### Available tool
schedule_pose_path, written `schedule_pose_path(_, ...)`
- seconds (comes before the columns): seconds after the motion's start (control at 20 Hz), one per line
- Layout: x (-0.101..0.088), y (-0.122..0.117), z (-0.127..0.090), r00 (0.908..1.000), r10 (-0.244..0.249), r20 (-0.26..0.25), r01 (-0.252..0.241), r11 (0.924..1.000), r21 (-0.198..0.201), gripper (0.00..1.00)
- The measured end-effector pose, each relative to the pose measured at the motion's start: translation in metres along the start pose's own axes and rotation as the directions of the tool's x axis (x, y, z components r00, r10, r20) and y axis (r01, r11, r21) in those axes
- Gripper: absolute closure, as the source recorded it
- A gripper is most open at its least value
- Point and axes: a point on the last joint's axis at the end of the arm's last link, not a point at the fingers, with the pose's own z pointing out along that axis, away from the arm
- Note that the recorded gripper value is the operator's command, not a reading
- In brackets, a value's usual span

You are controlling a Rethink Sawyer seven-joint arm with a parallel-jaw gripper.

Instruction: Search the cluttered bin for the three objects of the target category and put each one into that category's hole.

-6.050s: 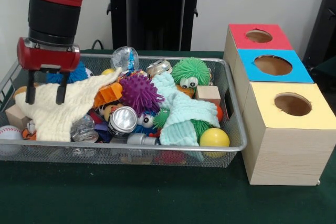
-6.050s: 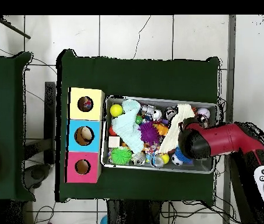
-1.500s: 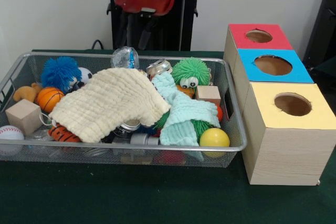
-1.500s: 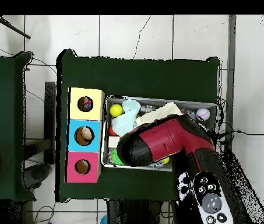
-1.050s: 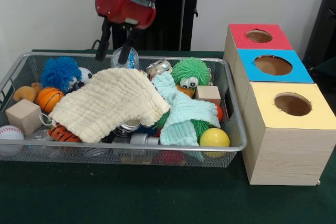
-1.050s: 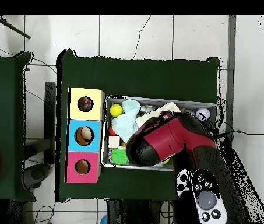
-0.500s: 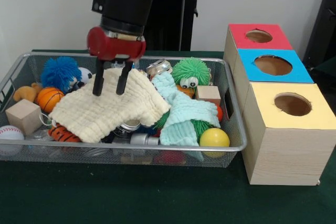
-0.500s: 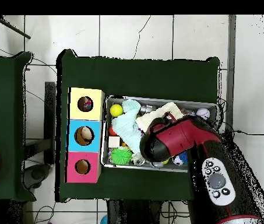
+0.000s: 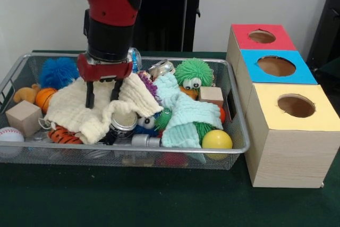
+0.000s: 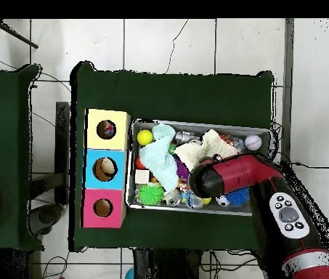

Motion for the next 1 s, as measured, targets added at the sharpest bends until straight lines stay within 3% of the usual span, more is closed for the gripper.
schedule_pose_path(0.25,0.002,-0.008,0.019,0.9985,0.054,0.005,-0.054,0.9982,-0.027,0.00)
schedule_pose_path(0.3,0.001,-0.012,0.027,0.9964,0.081,0.026,-0.080,0.9960,-0.039,1.00)
schedule_pose_path(0.45,0.000,-0.013,0.030,0.9946,0.095,0.041,-0.093,0.9946,-0.046,1.00)
schedule_pose_path(0.5,-0.001,-0.013,0.036,0.9903,0.122,0.066,-0.118,0.9909,-0.066,1.00)
schedule_pose_path(0.65,0.002,-0.013,0.042,0.9859,0.150,0.075,-0.143,0.9858,-0.087,1.00)
schedule_pose_path(0.95,0.001,-0.011,0.036,0.9725,0.223,0.066,-0.213,0.9676,-0.136,1.00)
schedule_pose_path(1.0,-0.001,-0.009,0.028,0.9676,0.246,0.057,-0.235,0.9600,-0.153,1.00)
